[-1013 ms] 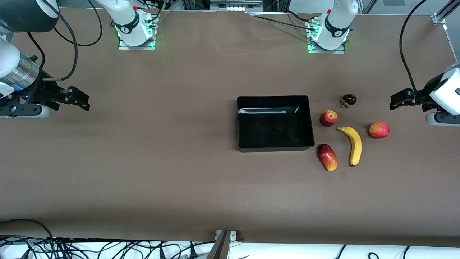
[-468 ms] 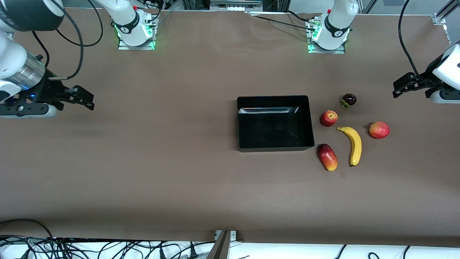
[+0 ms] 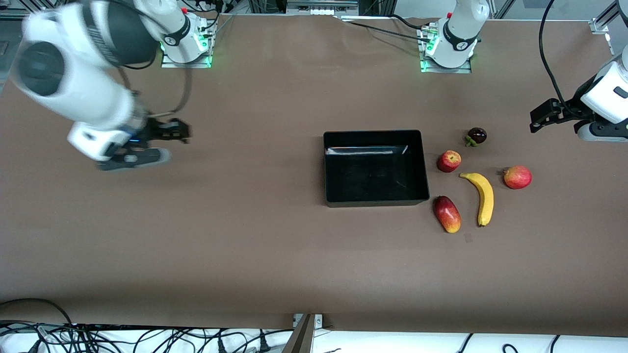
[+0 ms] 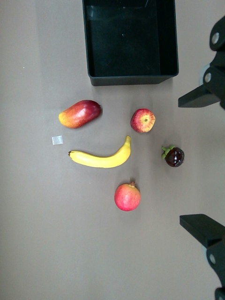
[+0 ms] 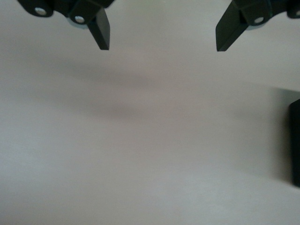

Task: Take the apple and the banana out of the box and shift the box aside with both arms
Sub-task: 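Move the right gripper to the black tray rim and grasp it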

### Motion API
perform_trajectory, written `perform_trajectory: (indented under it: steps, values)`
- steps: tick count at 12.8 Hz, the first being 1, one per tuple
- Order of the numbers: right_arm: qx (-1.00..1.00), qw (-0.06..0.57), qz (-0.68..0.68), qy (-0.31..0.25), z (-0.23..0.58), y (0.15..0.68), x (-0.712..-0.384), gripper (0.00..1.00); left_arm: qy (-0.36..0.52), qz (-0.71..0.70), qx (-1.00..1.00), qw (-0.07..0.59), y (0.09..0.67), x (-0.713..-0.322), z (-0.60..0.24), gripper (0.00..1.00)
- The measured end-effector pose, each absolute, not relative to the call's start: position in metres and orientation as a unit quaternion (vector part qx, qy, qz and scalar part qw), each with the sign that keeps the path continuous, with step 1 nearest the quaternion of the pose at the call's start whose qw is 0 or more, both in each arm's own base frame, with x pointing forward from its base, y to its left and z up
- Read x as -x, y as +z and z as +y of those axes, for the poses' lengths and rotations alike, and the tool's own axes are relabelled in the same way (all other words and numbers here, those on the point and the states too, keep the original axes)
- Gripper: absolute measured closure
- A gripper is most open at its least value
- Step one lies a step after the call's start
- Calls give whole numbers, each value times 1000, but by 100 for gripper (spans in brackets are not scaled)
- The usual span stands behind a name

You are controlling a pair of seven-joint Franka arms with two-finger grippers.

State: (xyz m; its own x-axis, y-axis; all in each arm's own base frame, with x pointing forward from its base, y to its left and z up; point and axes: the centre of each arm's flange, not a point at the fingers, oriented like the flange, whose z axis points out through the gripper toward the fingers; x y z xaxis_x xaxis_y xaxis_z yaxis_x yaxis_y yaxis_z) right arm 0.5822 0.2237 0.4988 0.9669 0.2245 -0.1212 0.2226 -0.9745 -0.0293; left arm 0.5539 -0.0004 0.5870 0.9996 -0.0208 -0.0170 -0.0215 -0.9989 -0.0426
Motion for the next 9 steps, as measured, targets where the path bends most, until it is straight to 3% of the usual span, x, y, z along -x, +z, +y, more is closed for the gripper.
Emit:
perform_trajectory:
  steps: [3,6,9]
  values:
    - [996,31,-72,47,335,449,-563,0,8,15,1000,21,587,-554,-5,0]
    - [998,48,-46,18,455,365,-521,0,8,17,1000,22,588,-554,-8,0]
    - [998,54,-34,6,517,298,-488,0,7,17,1000,22,588,-554,-8,0]
